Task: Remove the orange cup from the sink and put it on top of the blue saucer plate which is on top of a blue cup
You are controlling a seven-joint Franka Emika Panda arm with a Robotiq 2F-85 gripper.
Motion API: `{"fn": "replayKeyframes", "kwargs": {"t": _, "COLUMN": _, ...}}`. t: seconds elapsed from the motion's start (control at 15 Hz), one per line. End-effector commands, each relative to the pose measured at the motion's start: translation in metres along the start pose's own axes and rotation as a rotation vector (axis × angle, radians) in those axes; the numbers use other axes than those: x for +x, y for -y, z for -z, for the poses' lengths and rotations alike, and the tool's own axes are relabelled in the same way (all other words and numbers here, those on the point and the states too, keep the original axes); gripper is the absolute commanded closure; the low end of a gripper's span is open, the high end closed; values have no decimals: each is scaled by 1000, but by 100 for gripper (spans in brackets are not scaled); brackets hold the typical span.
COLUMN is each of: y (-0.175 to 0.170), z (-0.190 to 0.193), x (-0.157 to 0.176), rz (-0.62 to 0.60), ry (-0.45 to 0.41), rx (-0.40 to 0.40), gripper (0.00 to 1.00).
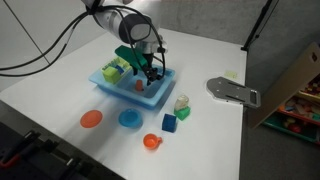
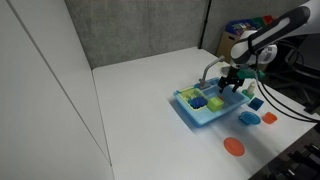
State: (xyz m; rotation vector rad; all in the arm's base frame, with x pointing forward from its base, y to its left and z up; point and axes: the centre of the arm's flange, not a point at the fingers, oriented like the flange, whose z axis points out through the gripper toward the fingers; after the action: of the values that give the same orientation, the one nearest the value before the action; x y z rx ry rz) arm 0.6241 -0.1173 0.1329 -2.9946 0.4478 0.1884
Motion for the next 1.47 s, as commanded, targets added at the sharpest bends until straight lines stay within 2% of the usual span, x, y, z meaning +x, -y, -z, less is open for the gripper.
{"fn": "replayKeyframes", "kwargs": {"t": 0.0, "y": 14, "z": -11, "x": 18, "rz": -17, "ry": 2, "rx": -3, "gripper": 0}}
{"fn": "replayKeyframes", "kwargs": {"t": 0.4, "y": 30, "z": -38, "x": 25, "rz": -10, "ry": 28, "rx": -17, "gripper": 0}}
{"fn": "replayKeyframes", "kwargs": {"t": 0.47, "y": 31, "z": -41, "x": 25, "rz": -9, "ry": 32, "rx": -21, "gripper": 6}}
{"fn": "replayKeyframes", "kwargs": {"t": 0.53, "y": 31, "z": -42, "x": 26, "rz": -9, "ry": 36, "rx": -23, "gripper": 27}}
{"fn": "replayKeyframes", "kwargs": {"t": 0.67, "y": 29, "z": -43, "x": 27, "rz": -8, "ry": 40, "rx": -26, "gripper": 31}}
{"fn": "replayKeyframes", "kwargs": {"t": 1.07, "y": 24, "z": -15, "x": 19, "rz": 1, "ry": 41, "rx": -31, "gripper": 81}}
{"fn": "replayKeyframes", "kwargs": {"t": 1.13, "y": 23, "z": -7, "x": 15, "rz": 6, "ry": 46, "rx": -32, "gripper": 87}}
{"fn": "replayKeyframes", "kwargs": {"t": 1.4, "y": 17, "z": 36, "x": 4, "rz": 12, "ry": 65, "rx": -40, "gripper": 87}}
